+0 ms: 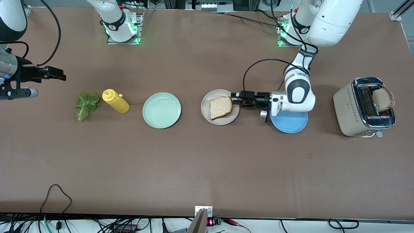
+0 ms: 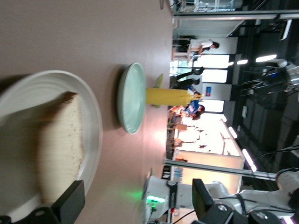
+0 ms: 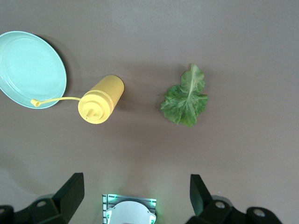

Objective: Make sandwich in beige plate with both arms
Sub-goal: 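Withdraw the left gripper toward the toaster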

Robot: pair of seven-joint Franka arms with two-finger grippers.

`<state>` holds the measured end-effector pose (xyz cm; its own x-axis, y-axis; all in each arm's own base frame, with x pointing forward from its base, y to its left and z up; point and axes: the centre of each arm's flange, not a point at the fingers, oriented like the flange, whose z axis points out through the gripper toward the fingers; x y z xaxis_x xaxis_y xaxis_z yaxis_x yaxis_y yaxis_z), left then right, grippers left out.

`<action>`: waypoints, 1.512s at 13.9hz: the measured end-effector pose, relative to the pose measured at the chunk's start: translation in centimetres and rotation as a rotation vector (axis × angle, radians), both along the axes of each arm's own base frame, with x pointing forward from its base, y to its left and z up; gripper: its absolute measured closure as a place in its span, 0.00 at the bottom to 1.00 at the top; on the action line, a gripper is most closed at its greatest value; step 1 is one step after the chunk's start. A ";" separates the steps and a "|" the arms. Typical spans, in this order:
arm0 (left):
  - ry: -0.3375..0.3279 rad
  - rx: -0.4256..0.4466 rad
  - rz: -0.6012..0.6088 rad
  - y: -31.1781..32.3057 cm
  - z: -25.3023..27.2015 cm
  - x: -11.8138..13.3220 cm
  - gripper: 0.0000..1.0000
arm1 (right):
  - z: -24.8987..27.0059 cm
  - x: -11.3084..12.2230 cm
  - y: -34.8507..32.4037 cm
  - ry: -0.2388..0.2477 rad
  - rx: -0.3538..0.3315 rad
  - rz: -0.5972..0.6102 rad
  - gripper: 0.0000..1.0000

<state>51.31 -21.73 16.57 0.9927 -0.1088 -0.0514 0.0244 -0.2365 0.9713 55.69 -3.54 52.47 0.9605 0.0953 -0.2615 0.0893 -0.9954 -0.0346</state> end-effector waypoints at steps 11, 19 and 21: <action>-0.104 0.337 -0.140 8.0 11.0 4.4 0.00 | -1.2 1.3 0.0 0.009 0.026 0.015 0.00; -0.153 0.792 -0.235 22.9 22.4 6.7 0.00 | -3.9 1.2 -0.9 -0.041 0.292 0.321 0.00; -0.151 0.898 -0.226 24.9 24.5 7.5 0.00 | -5.5 0.8 -1.1 -0.073 0.349 0.436 0.00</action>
<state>58.84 3.17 41.07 0.9559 -0.2818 -0.0824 -0.2248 -0.8832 0.4117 56.44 -4.65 46.96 0.8275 0.5561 -0.0775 0.5040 -0.7966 -0.3338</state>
